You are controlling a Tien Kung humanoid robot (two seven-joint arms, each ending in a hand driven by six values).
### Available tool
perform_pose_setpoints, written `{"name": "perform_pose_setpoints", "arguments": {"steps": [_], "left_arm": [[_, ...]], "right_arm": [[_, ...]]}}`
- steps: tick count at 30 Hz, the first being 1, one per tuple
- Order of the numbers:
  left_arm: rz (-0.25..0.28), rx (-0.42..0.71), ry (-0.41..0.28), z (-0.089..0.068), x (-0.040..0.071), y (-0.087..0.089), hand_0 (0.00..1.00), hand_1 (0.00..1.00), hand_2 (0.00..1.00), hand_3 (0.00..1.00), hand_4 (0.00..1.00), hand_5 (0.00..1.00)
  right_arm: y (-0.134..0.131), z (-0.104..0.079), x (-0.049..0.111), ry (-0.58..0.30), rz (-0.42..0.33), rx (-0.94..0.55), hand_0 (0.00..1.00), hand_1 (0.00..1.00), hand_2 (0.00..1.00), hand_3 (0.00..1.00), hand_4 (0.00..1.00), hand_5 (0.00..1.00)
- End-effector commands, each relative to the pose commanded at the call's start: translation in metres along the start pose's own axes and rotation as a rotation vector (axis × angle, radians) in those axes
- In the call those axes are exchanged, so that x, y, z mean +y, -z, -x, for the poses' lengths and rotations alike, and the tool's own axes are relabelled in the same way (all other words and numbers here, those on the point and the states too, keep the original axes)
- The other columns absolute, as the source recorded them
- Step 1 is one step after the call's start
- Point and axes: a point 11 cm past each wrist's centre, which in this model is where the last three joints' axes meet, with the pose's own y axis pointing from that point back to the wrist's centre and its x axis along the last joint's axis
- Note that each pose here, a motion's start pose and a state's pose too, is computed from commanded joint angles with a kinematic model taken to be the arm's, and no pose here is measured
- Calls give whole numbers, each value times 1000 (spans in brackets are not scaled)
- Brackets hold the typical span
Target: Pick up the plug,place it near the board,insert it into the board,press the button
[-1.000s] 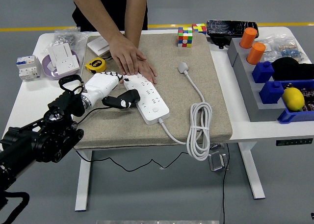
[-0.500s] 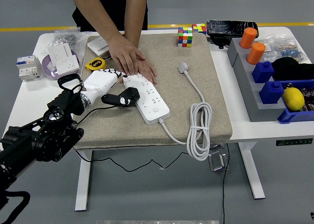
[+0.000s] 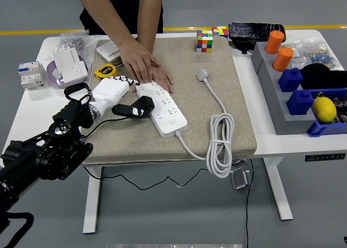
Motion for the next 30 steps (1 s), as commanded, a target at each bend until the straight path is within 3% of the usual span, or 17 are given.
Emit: {"name": "perform_pose_setpoints", "arguments": {"steps": [13,30], "left_arm": [[-23,-17,-12,-4,-2,4,795,908,862,836,975,809],[-7,-27,0,-3,-2,1,792,905,862,833,960,775]], "right_arm": [[2,1,0,2,-3,-4,998,971,905,947,998,998],[3,2,1,4,-3,-10,998,971,905,947,998,998]]}}
